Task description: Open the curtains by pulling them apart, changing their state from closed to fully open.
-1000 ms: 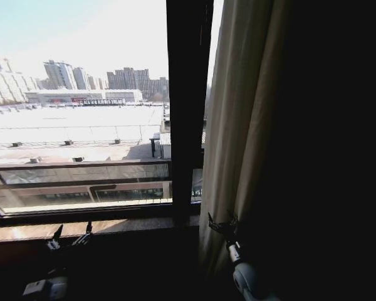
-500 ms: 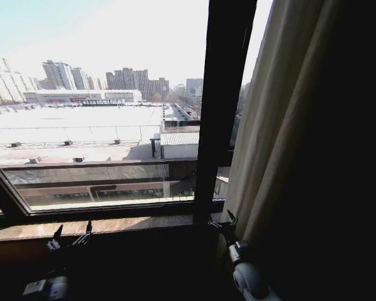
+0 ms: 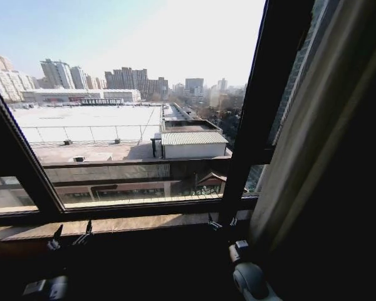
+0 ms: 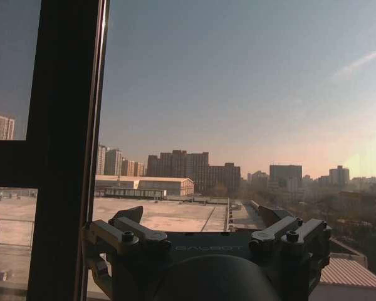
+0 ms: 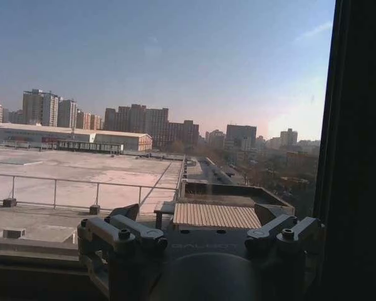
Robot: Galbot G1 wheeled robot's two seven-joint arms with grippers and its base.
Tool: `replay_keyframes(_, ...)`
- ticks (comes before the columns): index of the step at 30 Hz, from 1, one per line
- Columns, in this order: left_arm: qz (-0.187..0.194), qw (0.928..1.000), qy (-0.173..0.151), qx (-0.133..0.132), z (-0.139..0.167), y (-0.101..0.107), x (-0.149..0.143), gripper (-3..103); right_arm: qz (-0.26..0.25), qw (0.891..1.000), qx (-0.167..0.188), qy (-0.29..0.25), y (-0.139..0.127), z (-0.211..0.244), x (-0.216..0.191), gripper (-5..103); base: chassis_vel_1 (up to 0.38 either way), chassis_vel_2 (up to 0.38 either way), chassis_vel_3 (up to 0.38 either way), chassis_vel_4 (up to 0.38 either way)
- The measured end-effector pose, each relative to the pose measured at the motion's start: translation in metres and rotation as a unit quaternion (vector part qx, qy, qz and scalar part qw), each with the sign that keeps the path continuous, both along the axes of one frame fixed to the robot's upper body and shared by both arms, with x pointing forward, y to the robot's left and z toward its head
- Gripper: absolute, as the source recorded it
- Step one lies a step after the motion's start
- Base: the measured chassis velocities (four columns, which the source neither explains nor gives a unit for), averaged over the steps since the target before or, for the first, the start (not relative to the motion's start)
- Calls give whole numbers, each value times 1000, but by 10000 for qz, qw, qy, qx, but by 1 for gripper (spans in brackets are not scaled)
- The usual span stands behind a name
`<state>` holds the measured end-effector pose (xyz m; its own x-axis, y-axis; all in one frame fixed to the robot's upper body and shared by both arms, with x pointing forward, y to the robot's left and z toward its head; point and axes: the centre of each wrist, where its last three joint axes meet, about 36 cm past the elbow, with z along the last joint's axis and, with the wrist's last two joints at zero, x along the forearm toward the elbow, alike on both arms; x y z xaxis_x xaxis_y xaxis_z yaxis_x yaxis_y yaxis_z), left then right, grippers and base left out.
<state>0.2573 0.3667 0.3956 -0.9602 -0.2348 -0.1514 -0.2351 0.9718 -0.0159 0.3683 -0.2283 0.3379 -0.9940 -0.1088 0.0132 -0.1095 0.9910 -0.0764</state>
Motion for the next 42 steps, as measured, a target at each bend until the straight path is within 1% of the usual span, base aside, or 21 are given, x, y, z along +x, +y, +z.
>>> replay_keyframes(42, 1, 10000, 0, 0, 0, 0, 0, 100, -1, 10000, 0, 0, 0, 0, 0, 100, 374, 333, -370, -333)
